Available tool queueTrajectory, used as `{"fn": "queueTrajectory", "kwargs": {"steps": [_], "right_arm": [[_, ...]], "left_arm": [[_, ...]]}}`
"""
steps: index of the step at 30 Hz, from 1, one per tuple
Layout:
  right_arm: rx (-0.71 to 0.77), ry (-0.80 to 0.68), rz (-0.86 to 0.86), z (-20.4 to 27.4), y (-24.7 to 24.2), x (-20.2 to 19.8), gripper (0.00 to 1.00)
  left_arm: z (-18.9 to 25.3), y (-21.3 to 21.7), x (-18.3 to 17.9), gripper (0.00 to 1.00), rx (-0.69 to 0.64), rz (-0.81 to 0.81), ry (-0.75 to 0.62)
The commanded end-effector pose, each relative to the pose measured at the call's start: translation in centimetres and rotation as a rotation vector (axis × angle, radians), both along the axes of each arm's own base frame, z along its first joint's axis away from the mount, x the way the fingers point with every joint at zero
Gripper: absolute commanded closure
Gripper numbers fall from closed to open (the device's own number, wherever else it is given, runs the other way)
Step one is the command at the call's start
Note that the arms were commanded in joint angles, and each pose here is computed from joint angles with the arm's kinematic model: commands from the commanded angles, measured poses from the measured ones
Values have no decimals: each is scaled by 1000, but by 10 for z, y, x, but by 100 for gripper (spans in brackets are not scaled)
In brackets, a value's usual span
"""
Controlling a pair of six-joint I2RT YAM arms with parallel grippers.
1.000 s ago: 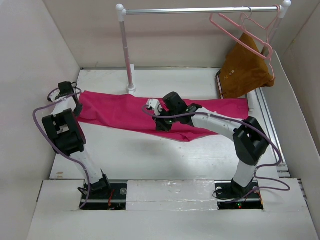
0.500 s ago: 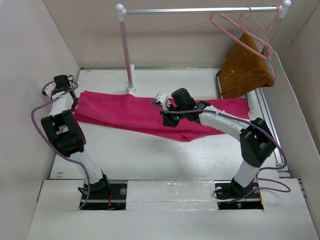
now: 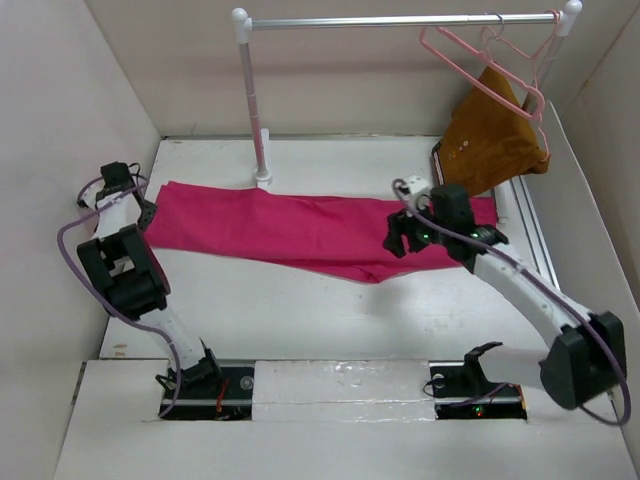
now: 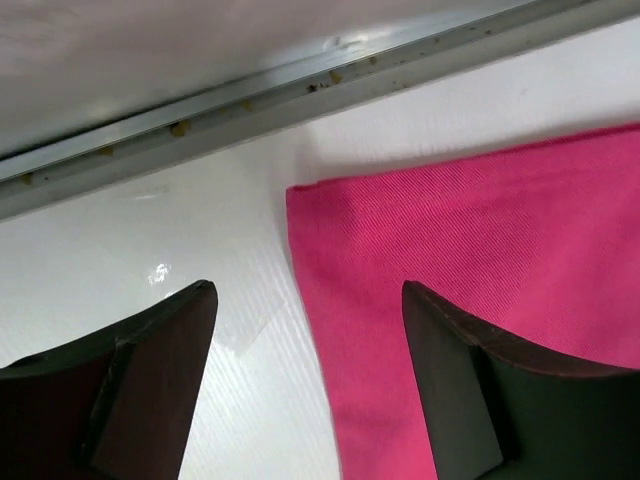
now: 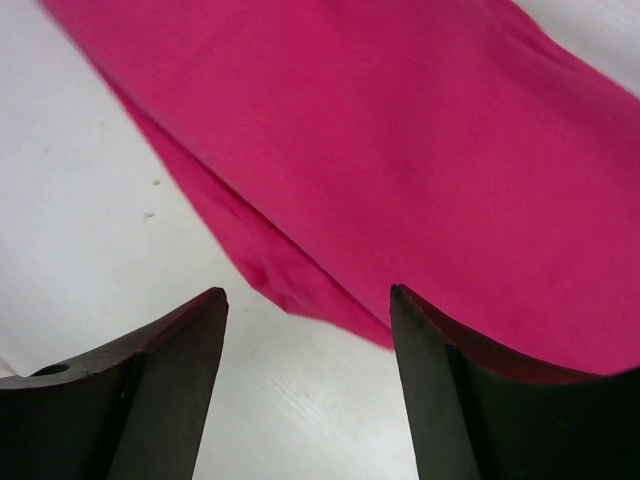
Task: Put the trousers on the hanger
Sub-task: Fold the trousers at the center of the board.
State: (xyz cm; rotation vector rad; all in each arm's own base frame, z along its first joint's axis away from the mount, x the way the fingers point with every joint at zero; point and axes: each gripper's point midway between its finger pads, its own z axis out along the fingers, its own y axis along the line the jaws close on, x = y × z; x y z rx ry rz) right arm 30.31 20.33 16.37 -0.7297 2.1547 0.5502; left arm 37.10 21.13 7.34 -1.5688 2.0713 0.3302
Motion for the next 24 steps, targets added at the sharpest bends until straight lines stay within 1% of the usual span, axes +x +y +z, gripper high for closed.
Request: {"fn": "queueTrajectory", "kwargs": {"steps": [1,2,3,4,5,7,8,9,10,11,12,13,14,18,19,21,22,23,24], "right_arm": [[40,35,-308,-4,-67,2,28],[65,54,-389,-12,-86,-9,26],[77,66,-460,-17,-104,-13,25],[137,80,-629,-27,-148,-15,22],[137,84,-631,-33,-148,-23,22],[155,113,-705,-48,-166,-28,21],[164,137,-746,-54,-173,-29,22],[173,177,-751,-69,-173,-31,21],[217,167,-741,-70,-172,-25,22],[250,189,-795,-76,-181,-24,22],[267,242,-822,-92,-184,-28,22],[319,215,-798,-88,-182,-20,22],[347,228,-817,-92,-184,-17,23],[321,246,-874,-109,-194,0,23],[315,253,-897,-117,-199,7,24],[333,283,-934,-125,-198,12,24],[334,283,-947,-129,-197,16,25],[349,323,-968,-136,-193,16,27],[358,328,-986,-138,-194,18,29]], "left_arm": [[73,-27,18,29,77,-80,-186],[78,-40,23,32,86,-122,-195],[86,-60,27,33,98,-177,-215],[91,-129,46,35,116,-353,-235],[91,-129,46,35,116,-355,-236],[82,-175,49,35,106,-457,-216],[76,-211,50,36,84,-535,-211],[61,-226,48,36,58,-566,-187],[53,-241,47,37,16,-600,-178],[46,-250,46,39,-9,-621,-174],[30,-253,42,41,-35,-630,-144],[23,-260,42,42,-68,-647,-143],[18,-261,42,43,-74,-655,-133],[-20,-263,39,43,-96,-689,-28],[-29,-257,35,44,-110,-667,6],[-41,-254,32,45,-133,-653,35],[-45,-252,33,45,-144,-650,28],[-48,-252,30,45,-145,-654,35],[-50,-248,30,45,-131,-647,44]]}}
